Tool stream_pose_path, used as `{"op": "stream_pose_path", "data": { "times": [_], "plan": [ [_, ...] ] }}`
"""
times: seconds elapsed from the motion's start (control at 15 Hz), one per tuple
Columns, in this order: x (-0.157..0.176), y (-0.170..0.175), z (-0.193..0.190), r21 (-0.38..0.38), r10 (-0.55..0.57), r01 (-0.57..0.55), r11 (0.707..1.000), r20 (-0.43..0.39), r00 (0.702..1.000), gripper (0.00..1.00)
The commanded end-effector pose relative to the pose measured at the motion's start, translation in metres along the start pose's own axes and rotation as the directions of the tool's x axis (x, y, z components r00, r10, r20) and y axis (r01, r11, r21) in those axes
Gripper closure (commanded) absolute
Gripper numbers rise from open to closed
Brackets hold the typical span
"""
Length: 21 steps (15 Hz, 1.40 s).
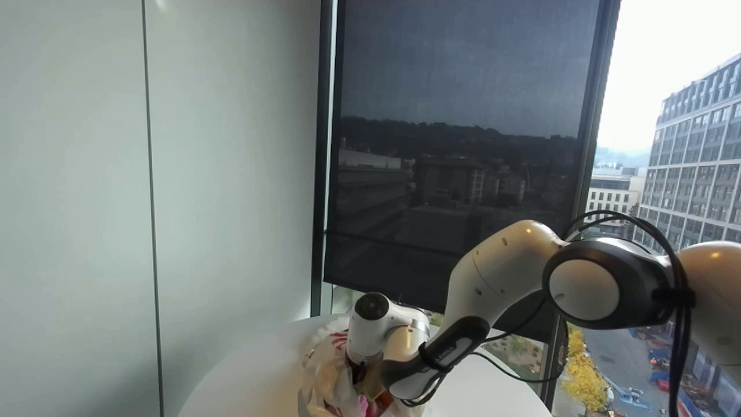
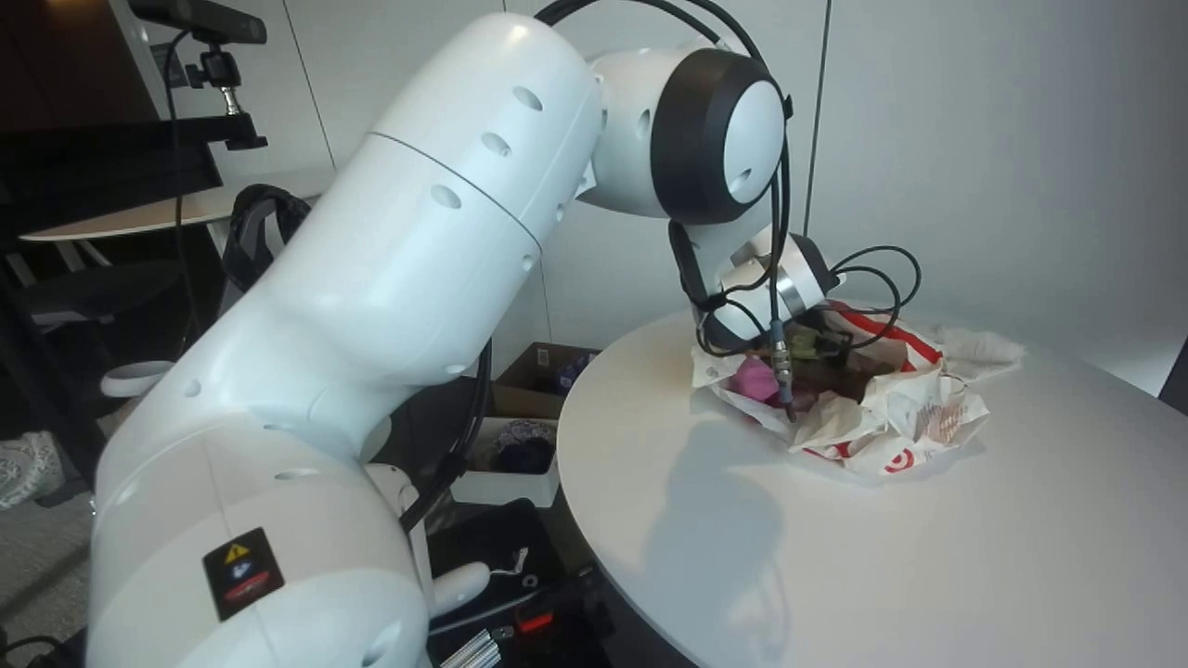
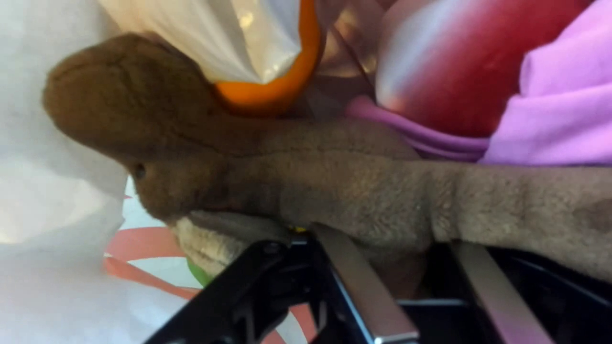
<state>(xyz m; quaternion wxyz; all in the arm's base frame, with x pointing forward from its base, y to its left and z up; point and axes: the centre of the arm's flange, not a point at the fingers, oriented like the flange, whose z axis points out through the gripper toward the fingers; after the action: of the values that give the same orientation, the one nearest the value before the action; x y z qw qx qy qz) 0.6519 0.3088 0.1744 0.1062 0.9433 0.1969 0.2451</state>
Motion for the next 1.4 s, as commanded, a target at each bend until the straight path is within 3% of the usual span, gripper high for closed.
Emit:
{"op": "stream_pose_path", "data": {
  "times": [0.0,0.27,0.87,1.07,1.33],
  "plan": [
    [-0.019,0.018,-0.015,0.034,0.038,-0.04,0.999,0.058,0.998,0.29],
    [-0.036,0.038,-0.041,0.003,0.051,-0.052,0.999,0.052,0.997,0.01],
    [-0.053,0.054,-0.109,-0.025,0.088,-0.088,0.996,-0.004,0.996,0.0],
    [-0.061,0.067,-0.132,-0.123,0.086,-0.089,0.988,-0.03,0.996,0.0],
    [-0.083,0.081,-0.161,-0.217,0.16,-0.157,0.963,-0.007,0.987,0.0]
  ]
}}
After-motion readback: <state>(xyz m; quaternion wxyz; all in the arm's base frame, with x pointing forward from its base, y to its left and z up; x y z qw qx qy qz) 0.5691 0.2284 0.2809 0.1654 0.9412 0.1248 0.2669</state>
